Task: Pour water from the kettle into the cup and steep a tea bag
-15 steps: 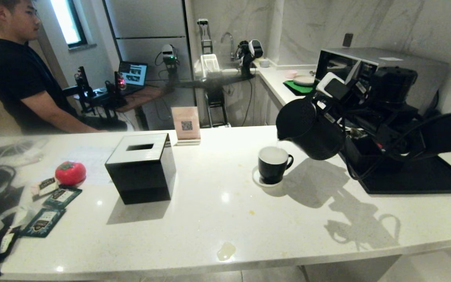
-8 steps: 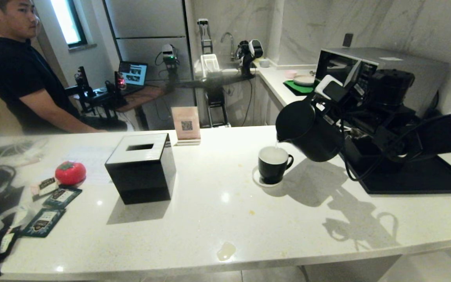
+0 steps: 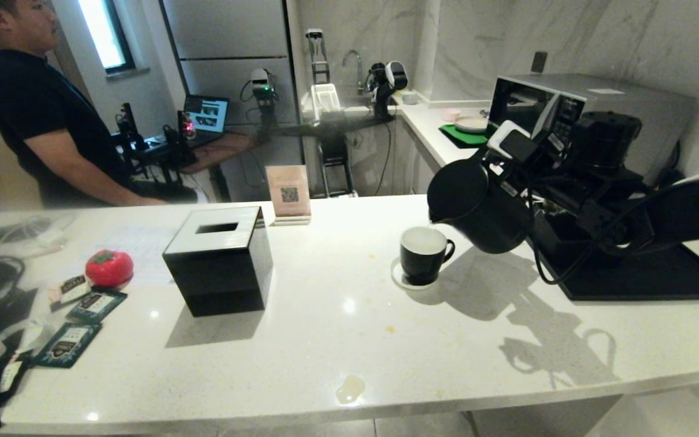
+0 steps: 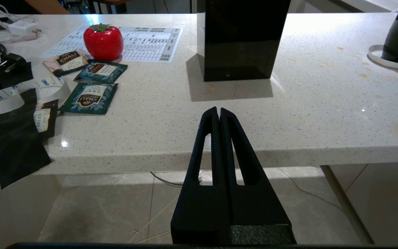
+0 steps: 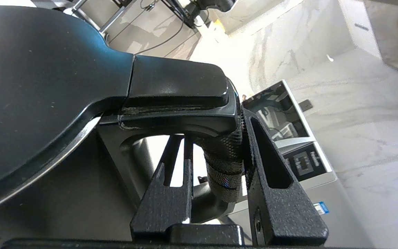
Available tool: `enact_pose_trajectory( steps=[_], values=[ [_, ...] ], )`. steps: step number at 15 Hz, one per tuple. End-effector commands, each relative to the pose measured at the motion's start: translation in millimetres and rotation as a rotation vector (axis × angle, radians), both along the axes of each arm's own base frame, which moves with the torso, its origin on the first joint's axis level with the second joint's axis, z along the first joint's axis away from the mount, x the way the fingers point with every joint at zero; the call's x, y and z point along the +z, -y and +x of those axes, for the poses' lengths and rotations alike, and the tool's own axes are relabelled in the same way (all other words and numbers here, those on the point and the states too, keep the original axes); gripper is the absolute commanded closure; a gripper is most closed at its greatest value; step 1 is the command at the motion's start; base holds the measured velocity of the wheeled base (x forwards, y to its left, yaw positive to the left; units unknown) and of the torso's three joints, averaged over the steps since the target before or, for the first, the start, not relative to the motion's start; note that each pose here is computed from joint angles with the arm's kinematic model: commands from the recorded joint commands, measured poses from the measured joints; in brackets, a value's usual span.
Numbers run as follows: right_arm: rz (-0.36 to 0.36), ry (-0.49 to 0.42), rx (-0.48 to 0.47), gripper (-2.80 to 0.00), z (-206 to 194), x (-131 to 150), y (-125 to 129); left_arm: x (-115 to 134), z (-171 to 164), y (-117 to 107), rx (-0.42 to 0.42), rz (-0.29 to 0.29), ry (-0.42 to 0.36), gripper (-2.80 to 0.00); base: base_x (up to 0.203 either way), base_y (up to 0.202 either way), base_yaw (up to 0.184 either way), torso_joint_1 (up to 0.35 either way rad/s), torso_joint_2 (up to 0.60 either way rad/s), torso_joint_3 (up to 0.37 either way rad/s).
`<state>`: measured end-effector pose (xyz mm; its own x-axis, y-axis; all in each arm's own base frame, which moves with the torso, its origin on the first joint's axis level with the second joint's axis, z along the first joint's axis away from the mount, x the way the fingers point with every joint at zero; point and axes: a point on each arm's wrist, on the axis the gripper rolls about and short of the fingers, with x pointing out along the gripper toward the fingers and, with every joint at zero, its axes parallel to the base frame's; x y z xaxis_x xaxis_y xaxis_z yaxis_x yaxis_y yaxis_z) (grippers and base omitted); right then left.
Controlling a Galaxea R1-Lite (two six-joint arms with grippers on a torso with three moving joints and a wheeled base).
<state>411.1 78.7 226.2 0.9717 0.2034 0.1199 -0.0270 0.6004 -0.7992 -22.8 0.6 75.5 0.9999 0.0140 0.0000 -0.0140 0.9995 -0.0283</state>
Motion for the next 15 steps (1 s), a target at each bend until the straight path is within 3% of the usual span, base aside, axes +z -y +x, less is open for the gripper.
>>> enact_pose_trajectory(
  steps=[1,15],
  values=[
    [-0.01,0.006,0.0,0.0,-0.1,0.3,-0.3,0.0,0.1,0.0,0.0,0.001,-0.002,0.0,0.0,0.0,0.0,0.0,0.0,0.0],
    [-0.037,0.021,-0.003,0.0,-0.3,0.9,-0.2,0.0,0.1,0.0,0.0,-0.001,-0.002,0.0,0.0,0.0,0.0,0.0,0.0,0.0]
  ],
)
